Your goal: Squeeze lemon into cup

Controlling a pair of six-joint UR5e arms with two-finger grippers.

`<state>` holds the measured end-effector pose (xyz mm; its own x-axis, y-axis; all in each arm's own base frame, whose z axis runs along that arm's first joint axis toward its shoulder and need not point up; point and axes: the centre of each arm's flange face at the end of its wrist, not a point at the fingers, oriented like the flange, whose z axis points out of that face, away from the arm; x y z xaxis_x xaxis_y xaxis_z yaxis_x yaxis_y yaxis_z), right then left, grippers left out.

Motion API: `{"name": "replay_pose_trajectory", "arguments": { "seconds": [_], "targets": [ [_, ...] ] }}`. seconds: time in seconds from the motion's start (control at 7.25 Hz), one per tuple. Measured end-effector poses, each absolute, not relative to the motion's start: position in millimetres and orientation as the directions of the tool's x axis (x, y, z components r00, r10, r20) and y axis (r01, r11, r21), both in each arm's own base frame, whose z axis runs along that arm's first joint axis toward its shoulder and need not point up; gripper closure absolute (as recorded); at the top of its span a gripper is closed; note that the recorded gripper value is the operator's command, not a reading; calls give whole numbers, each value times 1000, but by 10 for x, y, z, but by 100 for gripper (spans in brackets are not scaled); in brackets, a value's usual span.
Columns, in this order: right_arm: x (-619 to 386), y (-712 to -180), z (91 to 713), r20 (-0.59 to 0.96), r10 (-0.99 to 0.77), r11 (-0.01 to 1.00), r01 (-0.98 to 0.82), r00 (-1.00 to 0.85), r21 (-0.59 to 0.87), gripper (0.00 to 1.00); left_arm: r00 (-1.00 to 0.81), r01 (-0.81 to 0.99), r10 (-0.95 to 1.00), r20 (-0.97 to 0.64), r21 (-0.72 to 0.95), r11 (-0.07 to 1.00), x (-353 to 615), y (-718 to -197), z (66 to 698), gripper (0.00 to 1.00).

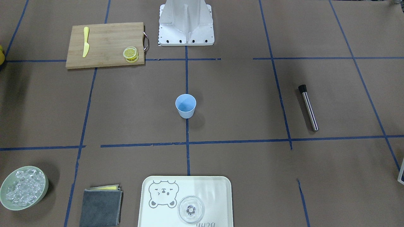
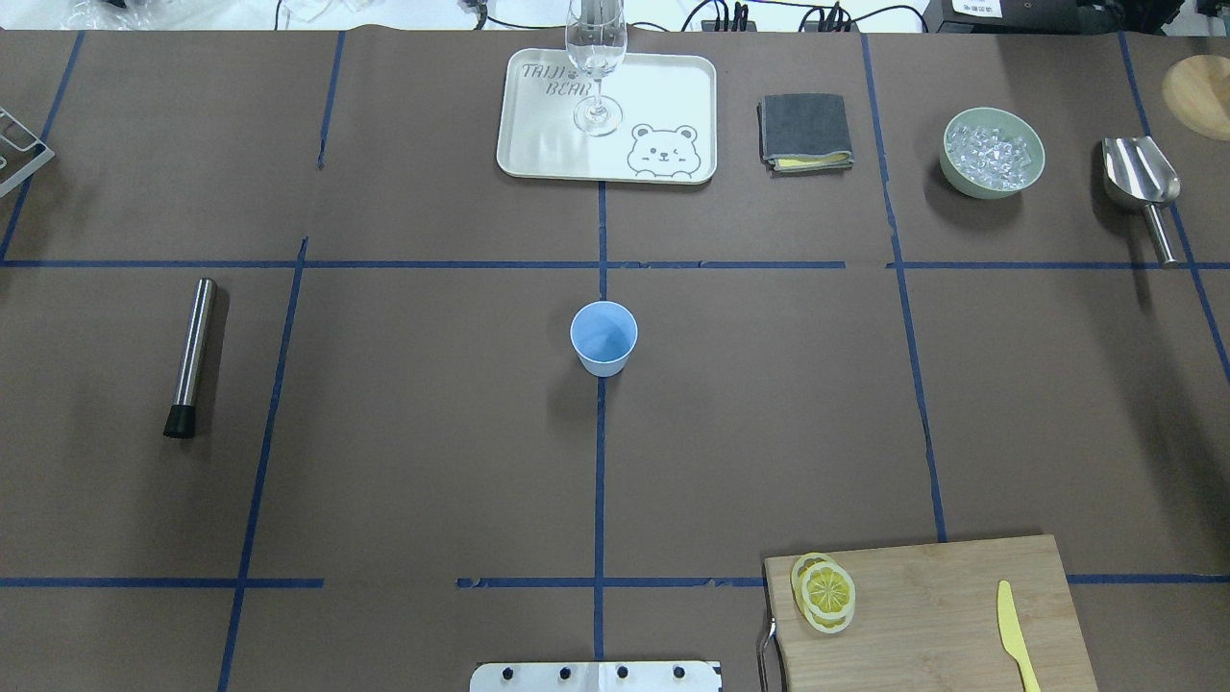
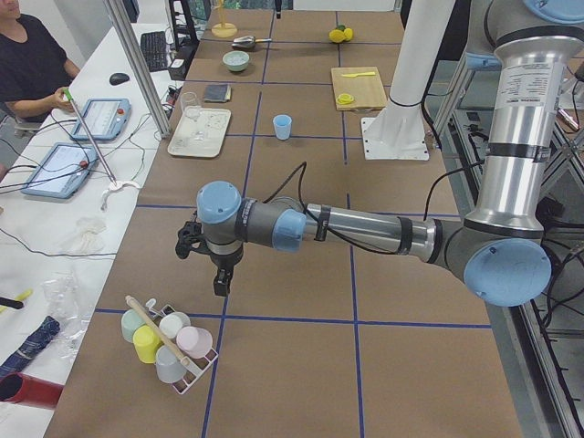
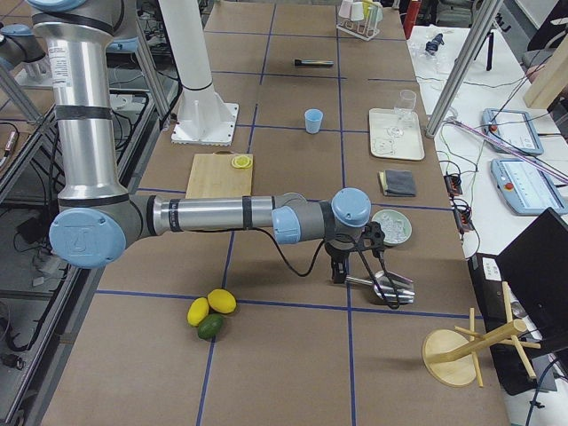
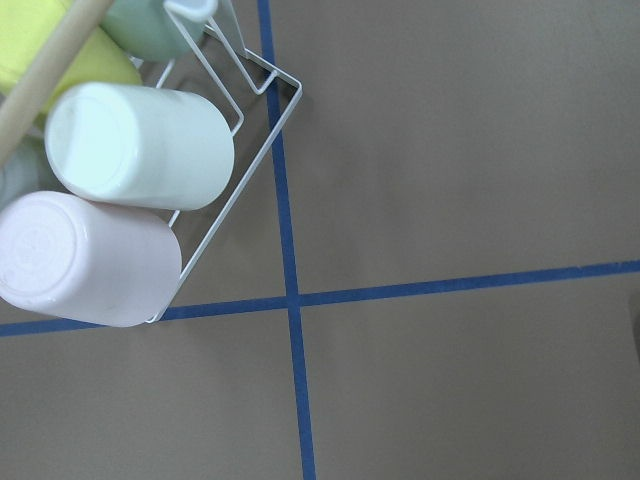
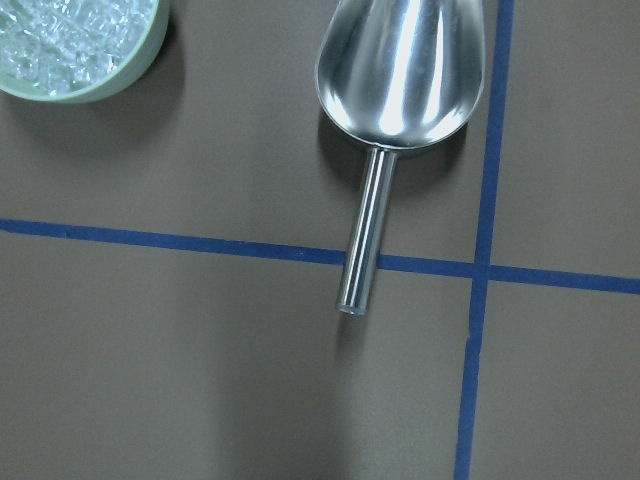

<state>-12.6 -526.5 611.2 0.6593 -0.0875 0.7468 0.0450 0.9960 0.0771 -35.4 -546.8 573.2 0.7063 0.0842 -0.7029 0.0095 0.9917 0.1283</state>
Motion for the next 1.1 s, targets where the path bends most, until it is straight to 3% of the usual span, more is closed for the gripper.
{"name": "replay_pose_trajectory", "arguments": {
  "seconds": [0.69,1.1],
  "targets": [
    [-467,-5226,5951,712,-166,986,109,683,125,0,693,-38,143,-707,163,986,-109,-5473,5331,0],
    [-573,-5085,5653,766,-206,979,126,609,163,0,648,-77,206,-733,206,976,131,-5469,5215,0]
  ]
}}
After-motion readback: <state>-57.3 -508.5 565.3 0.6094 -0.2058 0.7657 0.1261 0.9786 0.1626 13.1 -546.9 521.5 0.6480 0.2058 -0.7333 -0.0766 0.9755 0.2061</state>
